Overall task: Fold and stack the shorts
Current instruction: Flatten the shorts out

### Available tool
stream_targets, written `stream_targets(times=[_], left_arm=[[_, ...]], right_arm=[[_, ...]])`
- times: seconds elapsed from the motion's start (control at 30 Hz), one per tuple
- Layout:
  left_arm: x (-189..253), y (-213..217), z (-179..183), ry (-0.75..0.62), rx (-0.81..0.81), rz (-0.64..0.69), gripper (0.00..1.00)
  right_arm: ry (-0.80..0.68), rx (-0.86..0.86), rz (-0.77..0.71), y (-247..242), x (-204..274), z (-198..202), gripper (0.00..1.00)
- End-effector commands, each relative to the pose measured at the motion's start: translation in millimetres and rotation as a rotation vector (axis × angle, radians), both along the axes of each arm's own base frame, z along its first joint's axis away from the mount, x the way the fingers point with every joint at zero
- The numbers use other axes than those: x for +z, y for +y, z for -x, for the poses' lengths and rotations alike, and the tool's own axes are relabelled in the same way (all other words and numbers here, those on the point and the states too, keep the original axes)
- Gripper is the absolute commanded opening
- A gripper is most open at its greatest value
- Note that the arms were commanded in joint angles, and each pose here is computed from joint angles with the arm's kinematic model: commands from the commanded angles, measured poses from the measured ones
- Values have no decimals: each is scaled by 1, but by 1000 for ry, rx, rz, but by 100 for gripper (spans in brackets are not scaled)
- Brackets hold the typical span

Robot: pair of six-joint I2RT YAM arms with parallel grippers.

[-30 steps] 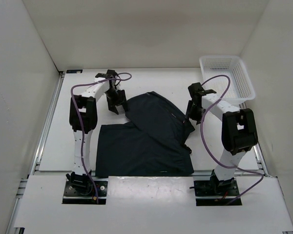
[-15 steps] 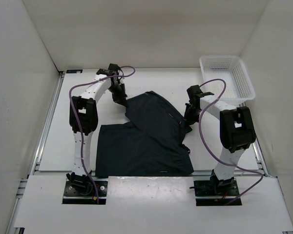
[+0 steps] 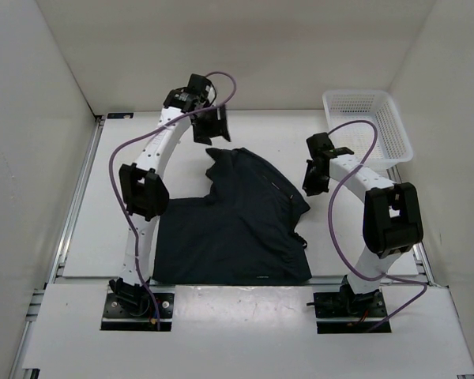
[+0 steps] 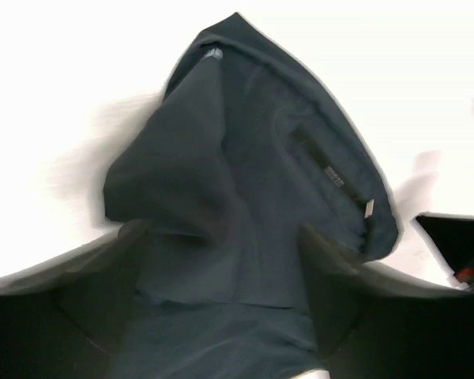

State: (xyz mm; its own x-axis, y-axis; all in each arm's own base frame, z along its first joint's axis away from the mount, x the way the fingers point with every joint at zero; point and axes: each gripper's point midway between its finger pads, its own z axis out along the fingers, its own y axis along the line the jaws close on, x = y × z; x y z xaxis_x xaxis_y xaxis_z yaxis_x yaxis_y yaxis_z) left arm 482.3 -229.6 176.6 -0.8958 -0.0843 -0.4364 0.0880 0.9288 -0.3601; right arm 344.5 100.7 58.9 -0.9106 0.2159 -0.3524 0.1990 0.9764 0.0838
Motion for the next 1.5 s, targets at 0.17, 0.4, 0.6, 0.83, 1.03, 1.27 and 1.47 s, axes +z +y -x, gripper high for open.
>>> stream_targets(times=[0.17, 0.4, 0.6, 0.83, 1.03, 1.27, 1.47], left_arm=[[12, 14, 11, -38, 13, -73, 100], [5, 68, 40, -11, 87, -128, 52], [-57, 81, 66, 158, 55, -34, 16], [-112, 70, 56, 304, 31, 60, 82], [-108, 46, 41, 280, -9, 97, 50], [-93, 41, 38, 252, -12, 107, 10], [-80, 45, 43, 228, -5, 95, 10]], right_arm=[[-5, 12, -15, 1, 3, 3, 18], [12, 19, -30, 0, 1, 20, 23], [18, 38, -25, 0, 2, 31, 34], [59, 48, -72, 10, -9, 36, 70], [85, 36, -162, 26, -18, 39, 56], [98, -14, -223, 33, -19, 47, 51], [88, -71, -293, 38, -25, 65, 52]])
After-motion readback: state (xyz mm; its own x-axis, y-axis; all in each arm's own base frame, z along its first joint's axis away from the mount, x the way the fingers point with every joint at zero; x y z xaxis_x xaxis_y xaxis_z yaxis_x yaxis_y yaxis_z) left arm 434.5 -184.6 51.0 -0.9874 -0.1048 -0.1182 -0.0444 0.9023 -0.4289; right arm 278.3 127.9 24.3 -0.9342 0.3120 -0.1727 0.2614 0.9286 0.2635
